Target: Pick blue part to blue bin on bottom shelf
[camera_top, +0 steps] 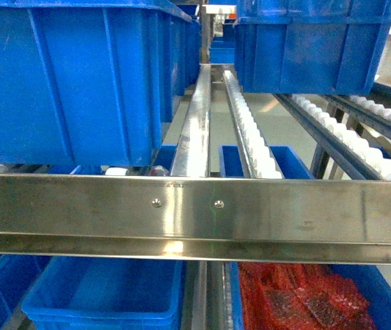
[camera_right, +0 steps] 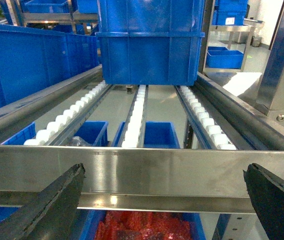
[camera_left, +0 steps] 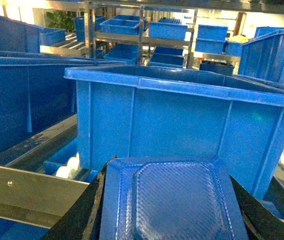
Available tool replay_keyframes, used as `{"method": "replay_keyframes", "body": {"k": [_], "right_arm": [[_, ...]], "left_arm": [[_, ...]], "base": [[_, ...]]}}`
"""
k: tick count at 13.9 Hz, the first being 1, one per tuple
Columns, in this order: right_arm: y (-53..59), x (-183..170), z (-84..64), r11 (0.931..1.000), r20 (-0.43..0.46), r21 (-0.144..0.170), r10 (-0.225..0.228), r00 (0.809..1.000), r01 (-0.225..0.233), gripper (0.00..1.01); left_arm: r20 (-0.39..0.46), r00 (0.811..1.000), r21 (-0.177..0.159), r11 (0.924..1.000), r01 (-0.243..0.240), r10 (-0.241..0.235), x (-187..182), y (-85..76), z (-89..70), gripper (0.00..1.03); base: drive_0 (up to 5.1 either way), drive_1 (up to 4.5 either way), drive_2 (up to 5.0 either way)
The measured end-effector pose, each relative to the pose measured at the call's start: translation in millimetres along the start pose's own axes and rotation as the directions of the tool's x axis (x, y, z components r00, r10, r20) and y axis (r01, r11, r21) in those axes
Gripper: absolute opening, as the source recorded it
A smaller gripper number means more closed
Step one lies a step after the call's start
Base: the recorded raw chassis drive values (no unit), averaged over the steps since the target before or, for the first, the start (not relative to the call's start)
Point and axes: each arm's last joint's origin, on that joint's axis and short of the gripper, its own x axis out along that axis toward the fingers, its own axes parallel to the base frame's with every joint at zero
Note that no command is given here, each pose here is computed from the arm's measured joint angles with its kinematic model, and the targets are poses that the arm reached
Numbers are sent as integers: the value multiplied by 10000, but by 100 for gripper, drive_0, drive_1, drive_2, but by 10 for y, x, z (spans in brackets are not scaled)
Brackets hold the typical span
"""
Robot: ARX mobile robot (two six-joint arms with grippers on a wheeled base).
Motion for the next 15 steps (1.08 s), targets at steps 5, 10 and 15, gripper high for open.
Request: {"method": "replay_keyframes", "body": {"k": [5, 10, 15], "right_arm": [[0, 0, 0, 10000, -4, 0, 0, 10000, 0, 98], [0, 0, 3, 10000, 31, 0, 0, 10000, 0, 98], [0, 0, 0, 10000, 4, -8, -15, 10000, 15, 98]], "left_arm": [[3, 10000, -2, 10000, 0, 0, 0, 0, 0, 43], [23, 10000, -13, 10000, -3, 3, 0, 0, 2, 43], [7, 10000, -4, 10000, 0, 0, 0, 0, 1, 43]], "base": [[-488, 335, 144], [-390, 268, 115], [0, 0, 0]]}}
